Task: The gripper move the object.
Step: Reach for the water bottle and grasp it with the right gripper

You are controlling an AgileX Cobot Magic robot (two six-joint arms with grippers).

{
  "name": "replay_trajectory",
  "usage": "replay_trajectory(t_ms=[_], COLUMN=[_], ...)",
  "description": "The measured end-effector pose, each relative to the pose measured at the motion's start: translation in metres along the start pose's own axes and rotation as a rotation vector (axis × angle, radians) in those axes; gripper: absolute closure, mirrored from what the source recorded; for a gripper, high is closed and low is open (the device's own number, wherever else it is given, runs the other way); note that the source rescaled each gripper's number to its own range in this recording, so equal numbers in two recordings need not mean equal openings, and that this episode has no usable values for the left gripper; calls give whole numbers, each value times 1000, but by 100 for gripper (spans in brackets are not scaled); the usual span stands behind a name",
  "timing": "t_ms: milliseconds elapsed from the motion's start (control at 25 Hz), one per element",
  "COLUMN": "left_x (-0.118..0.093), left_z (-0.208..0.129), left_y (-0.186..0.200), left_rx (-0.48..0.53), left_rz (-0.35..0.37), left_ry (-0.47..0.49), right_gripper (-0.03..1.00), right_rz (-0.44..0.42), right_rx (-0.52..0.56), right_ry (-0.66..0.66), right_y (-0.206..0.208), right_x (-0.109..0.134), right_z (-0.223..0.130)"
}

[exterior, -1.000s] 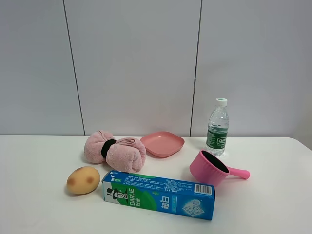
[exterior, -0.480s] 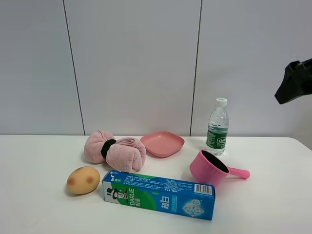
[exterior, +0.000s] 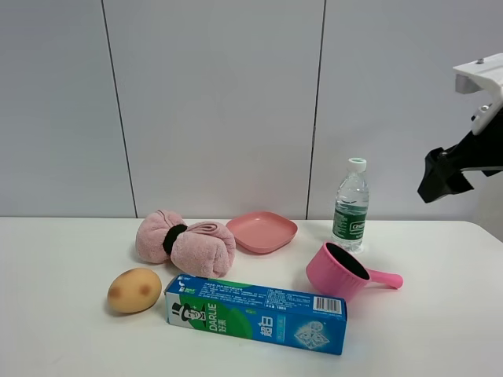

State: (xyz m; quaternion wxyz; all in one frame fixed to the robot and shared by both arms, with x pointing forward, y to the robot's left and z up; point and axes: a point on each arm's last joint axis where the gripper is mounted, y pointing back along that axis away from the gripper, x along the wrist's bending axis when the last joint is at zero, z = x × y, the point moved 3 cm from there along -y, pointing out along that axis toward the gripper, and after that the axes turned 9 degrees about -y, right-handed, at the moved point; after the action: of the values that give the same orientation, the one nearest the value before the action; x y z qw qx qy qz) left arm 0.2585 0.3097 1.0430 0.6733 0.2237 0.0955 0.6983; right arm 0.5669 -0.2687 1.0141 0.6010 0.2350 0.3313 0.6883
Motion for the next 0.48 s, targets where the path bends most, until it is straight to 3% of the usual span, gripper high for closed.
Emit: replay_trajectory(t_ms=[480], left_x=[0], left_z=[0], left_y=[0], left_rx=[0], left_rz=[0], left_ry=[0], right_gripper=[-3], right_rz=[1], right_rx=[-58], right_ry=[-24], right_y=[-71], right_x=[1], right_z=[-4])
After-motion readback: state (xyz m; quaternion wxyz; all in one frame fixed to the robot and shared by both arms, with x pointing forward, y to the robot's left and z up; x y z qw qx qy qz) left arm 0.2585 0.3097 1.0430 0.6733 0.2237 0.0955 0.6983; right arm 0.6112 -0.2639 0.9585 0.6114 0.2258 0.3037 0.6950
